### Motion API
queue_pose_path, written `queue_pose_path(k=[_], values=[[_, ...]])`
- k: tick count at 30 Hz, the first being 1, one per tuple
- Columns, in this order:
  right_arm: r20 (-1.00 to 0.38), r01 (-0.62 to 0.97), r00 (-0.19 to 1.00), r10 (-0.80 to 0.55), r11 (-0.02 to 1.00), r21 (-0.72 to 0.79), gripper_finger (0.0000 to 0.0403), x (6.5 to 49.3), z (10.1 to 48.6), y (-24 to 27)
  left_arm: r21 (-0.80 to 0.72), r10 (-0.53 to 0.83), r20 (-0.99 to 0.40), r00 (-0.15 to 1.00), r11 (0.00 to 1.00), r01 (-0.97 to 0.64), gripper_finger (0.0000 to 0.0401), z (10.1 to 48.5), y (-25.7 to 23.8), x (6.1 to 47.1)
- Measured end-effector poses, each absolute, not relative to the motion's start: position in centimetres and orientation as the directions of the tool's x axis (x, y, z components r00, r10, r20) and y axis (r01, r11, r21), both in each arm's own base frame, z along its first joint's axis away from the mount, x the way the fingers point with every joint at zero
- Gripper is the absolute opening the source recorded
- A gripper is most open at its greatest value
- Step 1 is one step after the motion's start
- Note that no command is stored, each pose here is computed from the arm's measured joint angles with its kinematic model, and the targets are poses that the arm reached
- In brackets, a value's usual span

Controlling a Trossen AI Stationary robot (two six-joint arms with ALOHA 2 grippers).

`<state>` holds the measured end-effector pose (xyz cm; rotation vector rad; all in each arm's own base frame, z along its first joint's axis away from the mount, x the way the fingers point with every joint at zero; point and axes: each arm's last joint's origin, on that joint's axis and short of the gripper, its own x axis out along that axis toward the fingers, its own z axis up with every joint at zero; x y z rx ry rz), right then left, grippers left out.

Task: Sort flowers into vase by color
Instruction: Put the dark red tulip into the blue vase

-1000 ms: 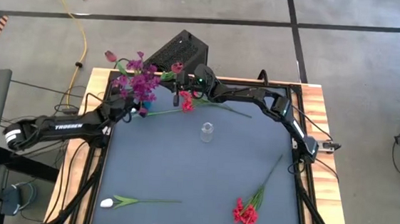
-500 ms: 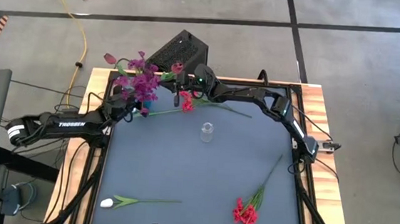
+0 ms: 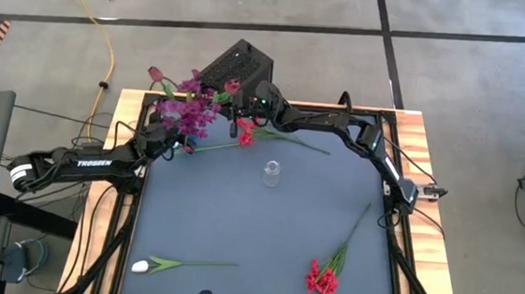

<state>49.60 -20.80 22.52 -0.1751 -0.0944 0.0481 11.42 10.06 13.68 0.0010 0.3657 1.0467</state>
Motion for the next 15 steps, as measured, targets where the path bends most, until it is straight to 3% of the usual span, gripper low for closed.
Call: queue_pose_path(k=[8,15], values=[[0.084,-0.043,0.995,0.058,0.984,-0.172,0.002,49.65,22.43,-20.69,0.112,0.76,-0.288,0.583,0.631,-0.767,0.0102,13.56,9.93,11.52],[0.067,-0.101,0.992,0.111,0.984,-0.144,0.002,49.67,22.27,-20.5,0.044,0.723,-0.287,0.628,0.665,-0.745,0.0102,13.01,10.25,10.75]])
